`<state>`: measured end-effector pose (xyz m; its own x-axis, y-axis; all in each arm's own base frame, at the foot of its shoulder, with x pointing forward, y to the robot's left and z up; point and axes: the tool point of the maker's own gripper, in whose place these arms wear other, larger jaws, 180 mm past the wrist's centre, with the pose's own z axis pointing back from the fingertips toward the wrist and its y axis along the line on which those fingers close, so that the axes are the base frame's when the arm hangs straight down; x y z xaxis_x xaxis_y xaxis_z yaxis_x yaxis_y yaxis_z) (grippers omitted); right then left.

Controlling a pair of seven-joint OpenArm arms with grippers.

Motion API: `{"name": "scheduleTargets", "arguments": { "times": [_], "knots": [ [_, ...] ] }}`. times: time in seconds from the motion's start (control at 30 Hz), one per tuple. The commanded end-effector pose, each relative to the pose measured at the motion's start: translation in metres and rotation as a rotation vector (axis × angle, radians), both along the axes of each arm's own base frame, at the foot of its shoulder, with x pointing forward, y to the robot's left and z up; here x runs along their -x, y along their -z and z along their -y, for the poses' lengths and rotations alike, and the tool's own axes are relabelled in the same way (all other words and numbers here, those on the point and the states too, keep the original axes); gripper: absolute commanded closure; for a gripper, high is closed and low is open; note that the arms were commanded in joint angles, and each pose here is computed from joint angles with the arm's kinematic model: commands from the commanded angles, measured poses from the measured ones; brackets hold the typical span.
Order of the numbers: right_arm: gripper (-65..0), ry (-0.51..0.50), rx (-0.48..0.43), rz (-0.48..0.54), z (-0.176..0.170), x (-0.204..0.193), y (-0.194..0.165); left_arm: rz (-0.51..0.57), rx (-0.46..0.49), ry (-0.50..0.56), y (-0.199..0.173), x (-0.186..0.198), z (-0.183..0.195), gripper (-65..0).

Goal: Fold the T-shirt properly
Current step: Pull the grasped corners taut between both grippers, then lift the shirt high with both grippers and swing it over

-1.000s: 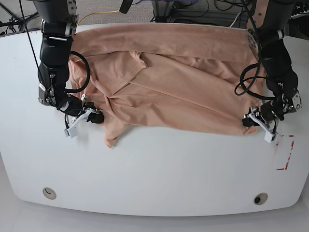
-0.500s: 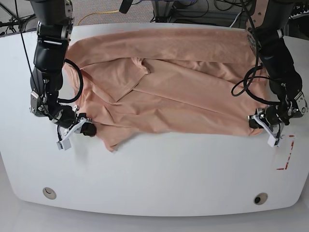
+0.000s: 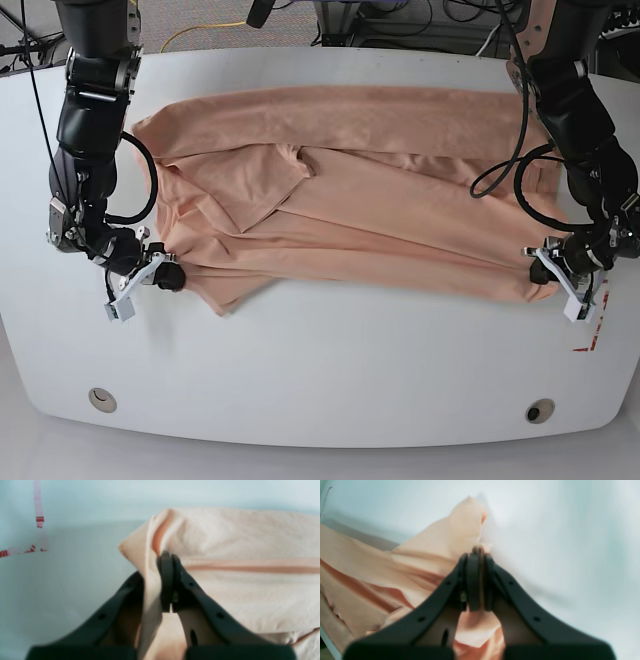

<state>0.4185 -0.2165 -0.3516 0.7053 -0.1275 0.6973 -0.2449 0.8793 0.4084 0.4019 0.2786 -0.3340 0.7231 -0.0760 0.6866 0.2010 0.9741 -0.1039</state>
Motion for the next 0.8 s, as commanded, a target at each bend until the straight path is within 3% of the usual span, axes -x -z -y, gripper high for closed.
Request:
{"name": "scheduleTargets", "arguments": {
  "times": [0.0, 0.37, 0.67, 0.77],
  "knots": [
    [0.0, 0.014, -0.002, 0.086, 0.008, -0.017, -0.029, 0.058, -0.026, -0.010, -0.022, -0.010, -0.012, 0.0],
    [0.0, 0.002, 0.028, 0.133, 0.012, -0.021, -0.047, -0.023, -0.066, -0.016, -0.016, 0.002, -0.026, 0.0],
    [0.0, -0.007, 0.036, 0.175, 0.012, -0.027, -0.061, 0.034, -0.047, -0.046, -0.027, -0.003, -0.033, 0.0],
    [0.0, -0.028, 0.059, 0.252, 0.006, -0.035, -0.089, 0.108, -0.057, -0.083, -0.052, -0.009, -0.043, 0.0]
  ]
}}
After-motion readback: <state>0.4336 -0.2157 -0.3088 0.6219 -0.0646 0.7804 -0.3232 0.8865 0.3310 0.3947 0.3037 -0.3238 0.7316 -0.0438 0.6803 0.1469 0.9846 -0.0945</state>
